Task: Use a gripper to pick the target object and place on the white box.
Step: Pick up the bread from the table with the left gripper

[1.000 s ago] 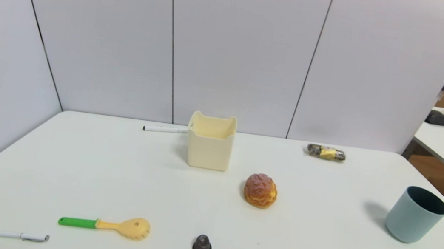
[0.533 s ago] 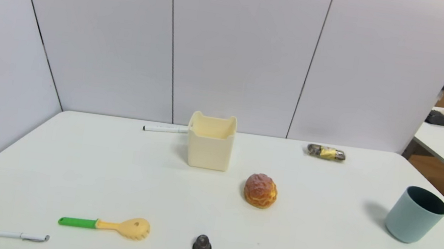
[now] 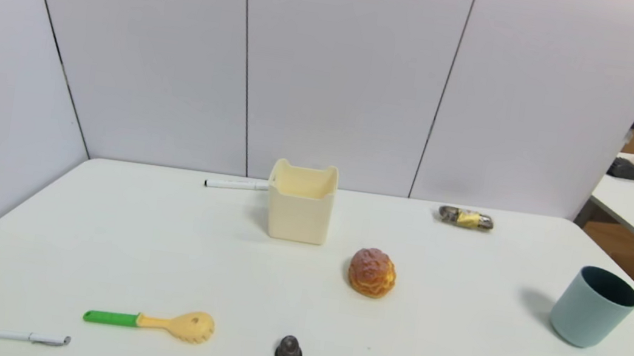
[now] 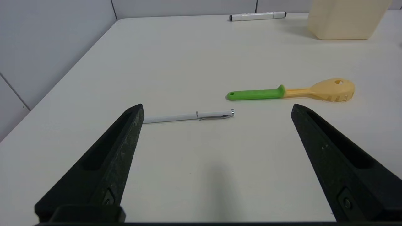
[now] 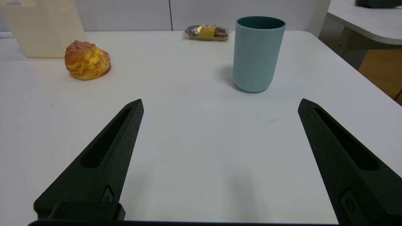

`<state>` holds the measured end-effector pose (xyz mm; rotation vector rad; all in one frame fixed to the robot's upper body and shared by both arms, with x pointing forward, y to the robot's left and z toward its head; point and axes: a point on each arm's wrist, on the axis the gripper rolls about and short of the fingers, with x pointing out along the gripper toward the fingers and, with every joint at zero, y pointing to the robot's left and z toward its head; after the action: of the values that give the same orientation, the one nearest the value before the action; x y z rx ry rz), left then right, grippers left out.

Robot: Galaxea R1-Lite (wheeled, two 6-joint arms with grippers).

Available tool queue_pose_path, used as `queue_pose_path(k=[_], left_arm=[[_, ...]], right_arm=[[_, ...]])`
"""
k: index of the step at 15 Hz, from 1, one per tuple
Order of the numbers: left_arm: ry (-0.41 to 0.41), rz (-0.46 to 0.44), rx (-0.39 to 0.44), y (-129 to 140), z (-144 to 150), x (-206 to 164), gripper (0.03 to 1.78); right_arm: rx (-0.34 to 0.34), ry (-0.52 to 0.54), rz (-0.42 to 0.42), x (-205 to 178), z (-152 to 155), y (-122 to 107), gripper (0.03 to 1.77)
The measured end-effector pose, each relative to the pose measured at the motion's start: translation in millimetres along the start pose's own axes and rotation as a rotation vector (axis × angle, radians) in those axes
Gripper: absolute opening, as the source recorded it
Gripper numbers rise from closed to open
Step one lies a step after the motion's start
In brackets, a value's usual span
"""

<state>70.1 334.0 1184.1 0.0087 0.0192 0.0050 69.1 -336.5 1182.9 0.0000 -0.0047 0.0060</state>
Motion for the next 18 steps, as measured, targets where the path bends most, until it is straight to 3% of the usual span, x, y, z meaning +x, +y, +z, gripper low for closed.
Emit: queue_pose_path(k=[3,6,10,14,18], left_arm=[[0.042,-0.028,0.023,-0.5,15.4,4.2,1.69],[0.093,-0.099,0.078,-1.7,50.9,15.9,1.69],[0.192,-0.204,0.219,-4.6,95.5,52.8,1.69],[0.322,-0.409,0.340,-18.3,112.6,104.4,1.69],[0.423,-0.616,0.399,-53.2,120.1,157.6,1.69]], right_arm=[[0.000,0.000,0.000,0.0,0.0,0.0,1.70],[0.000,0.000,0.000,0.0,0.0,0.0,1.70],[0.000,0.000,0.000,0.0,0.0,0.0,1.70],[0.000,0.000,0.000,0.0,0.0,0.0,1.70],[0.000,0.000,0.000,0.0,0.0,0.0,1.70]])
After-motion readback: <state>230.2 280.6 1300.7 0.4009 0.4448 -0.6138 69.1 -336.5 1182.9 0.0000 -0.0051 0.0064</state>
